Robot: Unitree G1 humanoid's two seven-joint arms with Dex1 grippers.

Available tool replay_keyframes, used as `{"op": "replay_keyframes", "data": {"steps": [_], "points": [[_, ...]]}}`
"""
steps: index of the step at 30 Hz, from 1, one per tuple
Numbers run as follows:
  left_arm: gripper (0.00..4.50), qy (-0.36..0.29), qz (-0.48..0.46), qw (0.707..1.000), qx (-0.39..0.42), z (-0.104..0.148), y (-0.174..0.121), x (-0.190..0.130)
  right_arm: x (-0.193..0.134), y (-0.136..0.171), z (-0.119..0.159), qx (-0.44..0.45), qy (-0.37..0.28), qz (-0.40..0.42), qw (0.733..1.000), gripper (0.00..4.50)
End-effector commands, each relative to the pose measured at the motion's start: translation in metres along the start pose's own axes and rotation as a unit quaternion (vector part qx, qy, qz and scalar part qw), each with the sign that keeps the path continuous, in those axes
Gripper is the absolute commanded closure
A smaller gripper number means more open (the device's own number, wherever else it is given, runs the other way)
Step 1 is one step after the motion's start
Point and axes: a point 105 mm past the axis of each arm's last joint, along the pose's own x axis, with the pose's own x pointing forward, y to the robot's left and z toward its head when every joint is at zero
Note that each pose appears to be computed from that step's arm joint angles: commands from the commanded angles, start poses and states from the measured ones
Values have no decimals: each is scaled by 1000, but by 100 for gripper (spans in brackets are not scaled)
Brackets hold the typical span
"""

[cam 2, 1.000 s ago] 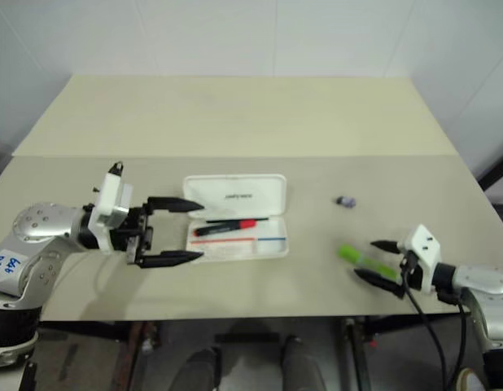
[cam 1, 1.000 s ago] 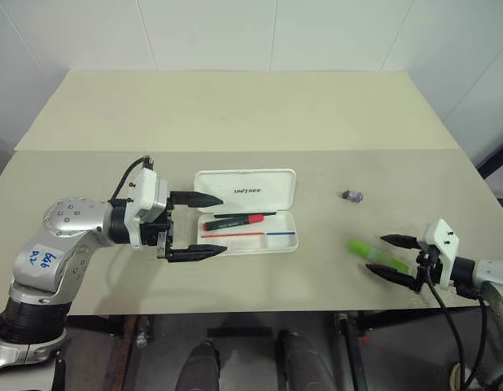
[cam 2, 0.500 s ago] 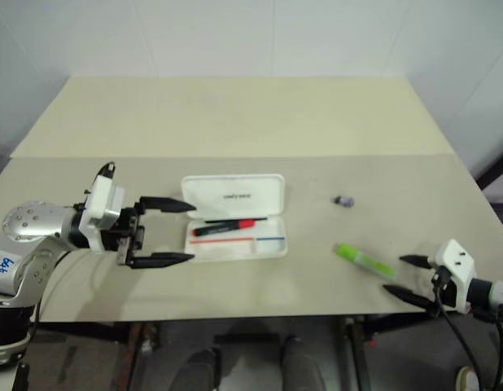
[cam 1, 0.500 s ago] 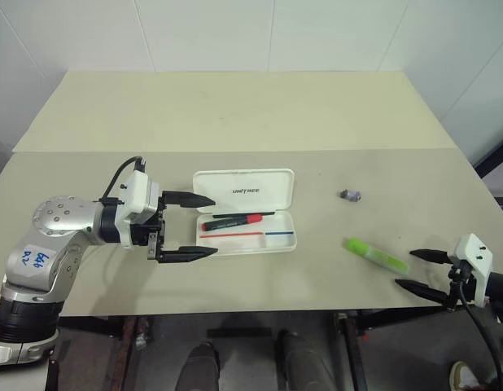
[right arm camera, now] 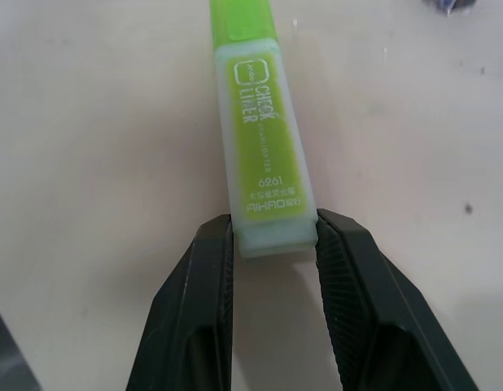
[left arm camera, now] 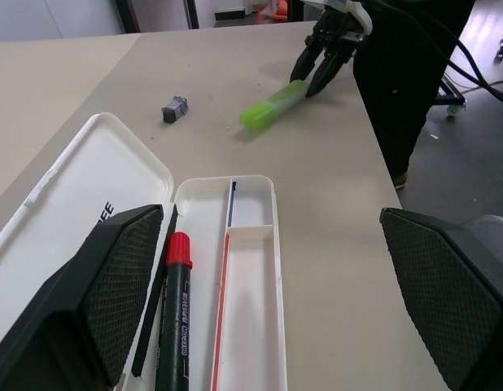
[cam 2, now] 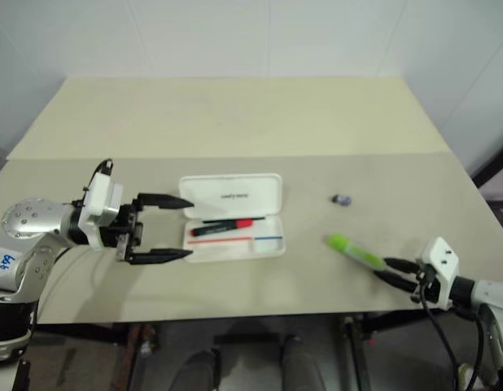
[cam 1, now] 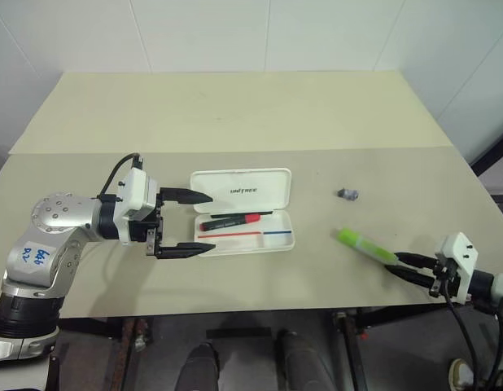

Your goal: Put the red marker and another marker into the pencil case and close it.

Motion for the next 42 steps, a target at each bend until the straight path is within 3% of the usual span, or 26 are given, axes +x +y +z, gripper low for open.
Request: {"op": "replay_keyframes", "data": {"steps": [1,11,19,31,42], "points": [[0,6,13,1000,17,3,3,-9,7,0,26,-46,-21,15,999,341],[0,40,32,998,26,-11,1,-31,62,35,98,-149,-80,146,975,341],[0,66,63,996,23,-24,-1,-49,115,72,139,-160,-133,206,956,341],[0,83,85,993,20,-32,0,-57,162,107,142,-174,-124,262,941,341],[0,83,87,993,20,-30,0,-56,186,113,135,-188,-98,285,935,341]]}}
